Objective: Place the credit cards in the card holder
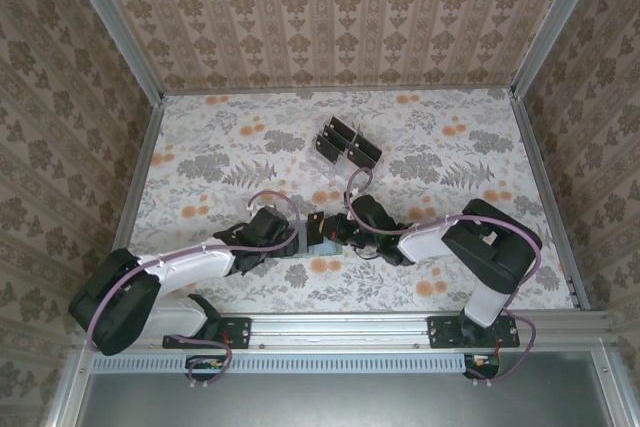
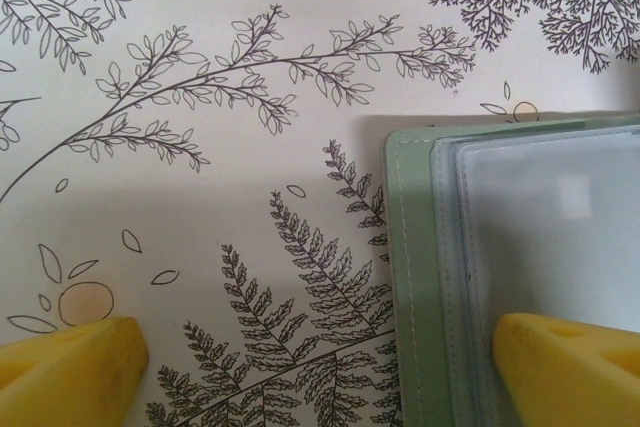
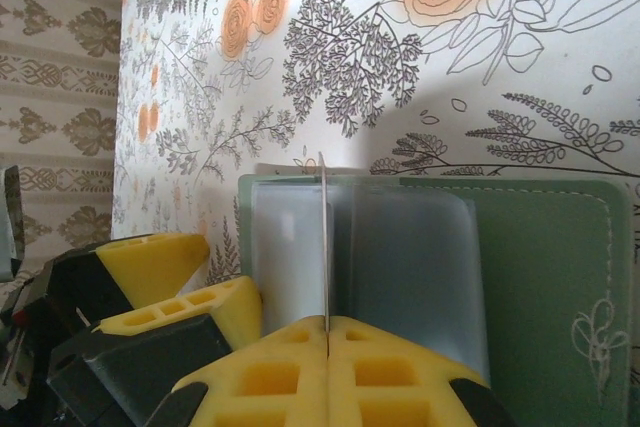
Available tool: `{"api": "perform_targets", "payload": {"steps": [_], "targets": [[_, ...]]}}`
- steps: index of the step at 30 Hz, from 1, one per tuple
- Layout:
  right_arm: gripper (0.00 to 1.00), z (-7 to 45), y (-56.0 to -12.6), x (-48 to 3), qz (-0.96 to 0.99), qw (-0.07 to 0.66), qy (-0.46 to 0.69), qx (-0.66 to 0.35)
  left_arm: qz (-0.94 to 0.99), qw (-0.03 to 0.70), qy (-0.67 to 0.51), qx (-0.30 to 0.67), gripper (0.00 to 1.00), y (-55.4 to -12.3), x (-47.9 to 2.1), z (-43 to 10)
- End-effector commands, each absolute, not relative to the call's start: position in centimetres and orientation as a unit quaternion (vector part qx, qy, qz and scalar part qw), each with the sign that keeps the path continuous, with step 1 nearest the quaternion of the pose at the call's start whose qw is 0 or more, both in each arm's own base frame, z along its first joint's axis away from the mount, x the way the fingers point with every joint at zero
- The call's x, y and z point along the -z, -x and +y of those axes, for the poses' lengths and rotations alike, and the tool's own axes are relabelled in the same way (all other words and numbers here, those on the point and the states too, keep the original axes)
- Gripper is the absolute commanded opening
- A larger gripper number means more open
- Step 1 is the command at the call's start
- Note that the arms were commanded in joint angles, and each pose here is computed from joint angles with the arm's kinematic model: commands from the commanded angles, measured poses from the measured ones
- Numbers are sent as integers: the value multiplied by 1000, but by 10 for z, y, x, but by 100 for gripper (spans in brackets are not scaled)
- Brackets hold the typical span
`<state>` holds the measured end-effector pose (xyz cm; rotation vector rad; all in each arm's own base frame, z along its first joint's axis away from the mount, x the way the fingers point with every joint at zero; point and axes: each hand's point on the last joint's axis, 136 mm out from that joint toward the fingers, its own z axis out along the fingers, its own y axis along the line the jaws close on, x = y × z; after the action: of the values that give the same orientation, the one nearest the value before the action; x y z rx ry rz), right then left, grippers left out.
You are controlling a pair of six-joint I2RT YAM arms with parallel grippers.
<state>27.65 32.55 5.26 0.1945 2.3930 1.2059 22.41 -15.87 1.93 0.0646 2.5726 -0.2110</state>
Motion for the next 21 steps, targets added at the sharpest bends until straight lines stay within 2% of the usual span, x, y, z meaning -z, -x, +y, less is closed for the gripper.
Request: {"api": "perform_targets", "payload": {"steps": [1, 21], "targets": [[0, 327, -274, -50, 863, 221, -76, -447, 974, 223, -24, 37, 100, -198, 9, -135], [0, 321, -264, -38, 861, 210, -89, -454, 974, 224, -24, 37, 100, -198, 10, -135]]}}
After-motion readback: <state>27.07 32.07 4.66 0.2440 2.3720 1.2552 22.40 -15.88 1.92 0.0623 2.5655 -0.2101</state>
